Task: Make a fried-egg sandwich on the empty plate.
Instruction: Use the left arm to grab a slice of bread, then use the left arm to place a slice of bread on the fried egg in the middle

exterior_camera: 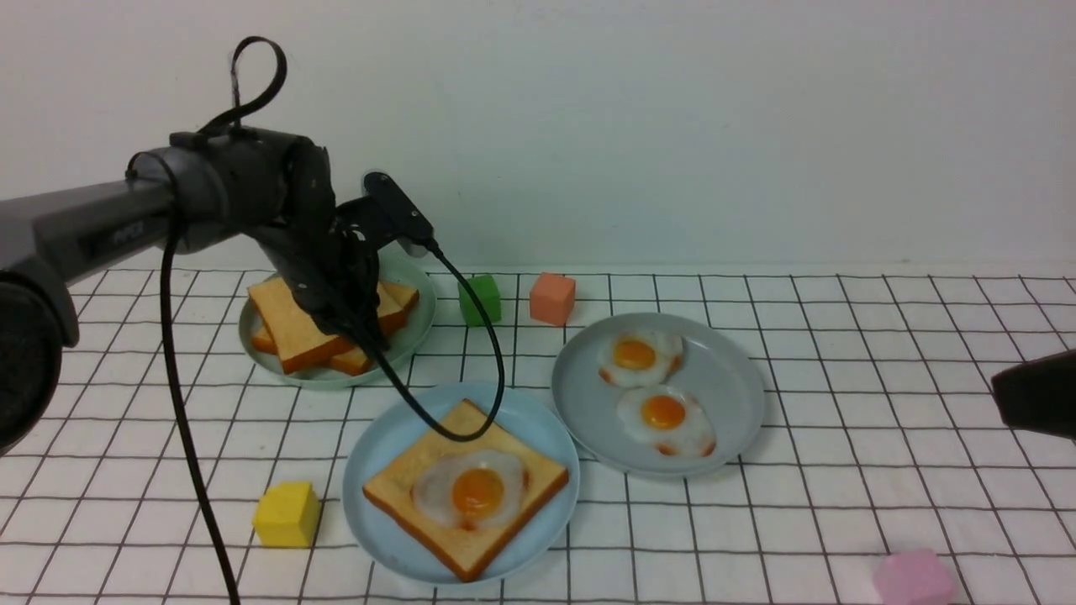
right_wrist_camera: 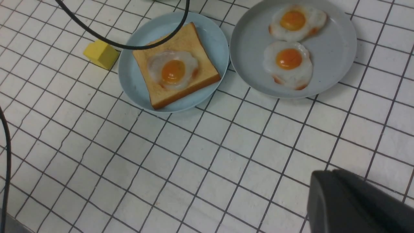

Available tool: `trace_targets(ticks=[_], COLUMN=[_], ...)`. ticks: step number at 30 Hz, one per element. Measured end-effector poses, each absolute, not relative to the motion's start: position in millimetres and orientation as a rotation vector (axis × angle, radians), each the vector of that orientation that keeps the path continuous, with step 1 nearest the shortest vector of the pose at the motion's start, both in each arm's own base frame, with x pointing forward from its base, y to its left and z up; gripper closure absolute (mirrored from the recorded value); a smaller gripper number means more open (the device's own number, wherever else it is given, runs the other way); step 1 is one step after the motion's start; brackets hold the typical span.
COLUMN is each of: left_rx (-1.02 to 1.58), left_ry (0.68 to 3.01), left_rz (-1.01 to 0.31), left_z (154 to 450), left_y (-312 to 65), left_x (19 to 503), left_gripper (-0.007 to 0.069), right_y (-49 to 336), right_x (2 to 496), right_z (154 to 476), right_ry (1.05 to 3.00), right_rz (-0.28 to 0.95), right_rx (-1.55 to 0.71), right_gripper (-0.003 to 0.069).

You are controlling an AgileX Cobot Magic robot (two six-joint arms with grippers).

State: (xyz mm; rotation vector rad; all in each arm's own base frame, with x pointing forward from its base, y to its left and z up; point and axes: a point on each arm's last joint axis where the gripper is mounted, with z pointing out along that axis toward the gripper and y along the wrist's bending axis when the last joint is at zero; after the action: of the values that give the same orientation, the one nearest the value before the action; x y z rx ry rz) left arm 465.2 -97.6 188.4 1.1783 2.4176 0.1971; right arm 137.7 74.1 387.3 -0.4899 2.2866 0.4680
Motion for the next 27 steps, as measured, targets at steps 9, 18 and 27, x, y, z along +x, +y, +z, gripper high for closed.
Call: trace_targets(ticks=[9, 18, 27], left_rx=[0.981, 1.145, 1.017], left_ry=[2.437, 2.527, 2.499], left_rz=[0.066, 0.015, -0.049], left_z=[277.2, 223.3, 215.6], left_y=[-146.6, -223.2, -239.8], left_x=[401.9, 302.3, 298.0], left_gripper=[0.0586, 0.0586, 0.0586], right_y=[73.9, 73.9, 73.9], right_x=[136.7, 136.5, 135.5], right_z=[386.1, 385.8, 385.4], right_ry=[2.301, 2.305, 2.313], right_rz=[0.468, 0.468, 0.471], right_rx=[-0.496, -0.497, -0.5], right_gripper=[0.062, 0.061, 0.0603])
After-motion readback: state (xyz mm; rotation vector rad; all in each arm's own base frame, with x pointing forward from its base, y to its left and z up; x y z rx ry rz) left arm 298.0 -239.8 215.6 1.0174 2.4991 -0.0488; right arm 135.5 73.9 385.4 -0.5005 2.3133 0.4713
